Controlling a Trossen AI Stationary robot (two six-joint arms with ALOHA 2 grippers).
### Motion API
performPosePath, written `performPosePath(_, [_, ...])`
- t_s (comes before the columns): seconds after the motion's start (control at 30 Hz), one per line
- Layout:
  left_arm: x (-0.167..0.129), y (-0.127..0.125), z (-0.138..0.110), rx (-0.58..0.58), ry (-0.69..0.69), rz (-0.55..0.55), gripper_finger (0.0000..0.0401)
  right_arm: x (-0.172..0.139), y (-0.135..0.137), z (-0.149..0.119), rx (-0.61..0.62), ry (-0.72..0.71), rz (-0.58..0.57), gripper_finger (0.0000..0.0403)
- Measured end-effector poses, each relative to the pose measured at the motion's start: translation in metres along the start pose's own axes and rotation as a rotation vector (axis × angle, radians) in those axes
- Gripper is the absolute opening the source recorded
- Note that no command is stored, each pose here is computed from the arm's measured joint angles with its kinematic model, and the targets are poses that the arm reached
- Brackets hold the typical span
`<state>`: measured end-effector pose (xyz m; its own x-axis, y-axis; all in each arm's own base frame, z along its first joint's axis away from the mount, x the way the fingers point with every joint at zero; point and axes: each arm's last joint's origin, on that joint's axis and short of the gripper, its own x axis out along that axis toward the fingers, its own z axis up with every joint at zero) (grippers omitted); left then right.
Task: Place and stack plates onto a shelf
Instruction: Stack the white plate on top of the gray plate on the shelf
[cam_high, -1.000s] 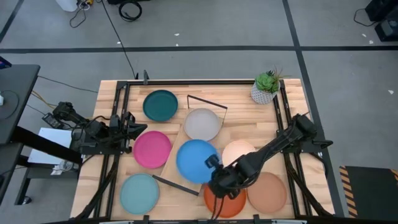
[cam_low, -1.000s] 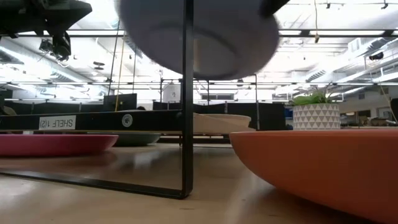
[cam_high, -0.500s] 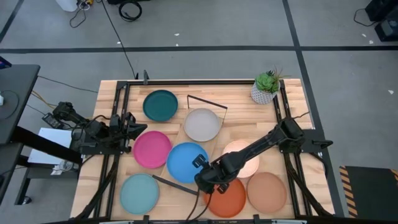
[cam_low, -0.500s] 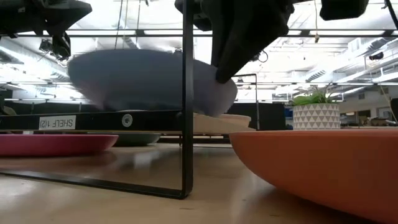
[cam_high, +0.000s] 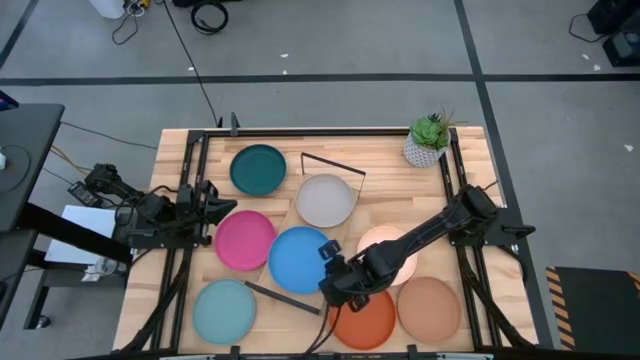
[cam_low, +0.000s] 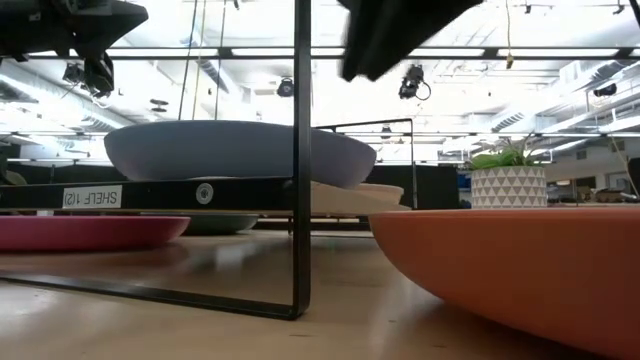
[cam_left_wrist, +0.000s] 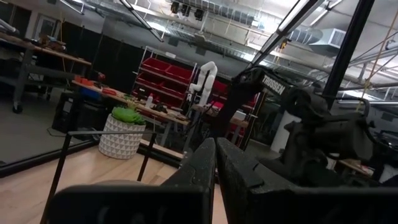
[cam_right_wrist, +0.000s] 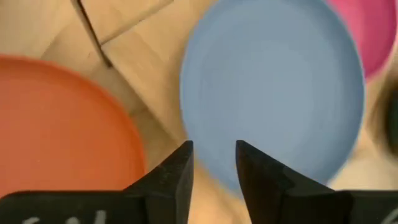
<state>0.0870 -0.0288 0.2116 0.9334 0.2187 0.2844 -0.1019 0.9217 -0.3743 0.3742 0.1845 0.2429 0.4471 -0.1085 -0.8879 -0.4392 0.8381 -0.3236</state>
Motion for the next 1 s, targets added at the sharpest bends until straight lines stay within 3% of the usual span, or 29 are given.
performPosePath(0.2, [0.000,0.000,0.000,0.003,0.004,0.000,0.0023,-0.009,0.010,-0.022,0.210,0.218,0.013,0.0148])
performPosePath(0.37, [0.000,0.000,-0.001,-0.004,0.004,0.000,0.0023,-0.011,0.029,-0.048,0.287,0.370,-0.022,0.0150])
performPosePath(0.63, [0.000,0.000,-0.001,0.004,0.009,0.001,0.0023,-0.011,0.059,-0.101,0.493,0.366,0.082,0.0150])
performPosePath(0.8, [0.000,0.000,0.000,0.040,-0.001,0.000,0.0023,0.005,0.086,-0.119,0.512,0.360,0.187,0.0150])
performPosePath(1.0, [0.000,0.000,0.003,0.073,-0.025,-0.002,0.0023,0.003,0.097,-0.123,0.519,0.355,0.145,0.0150])
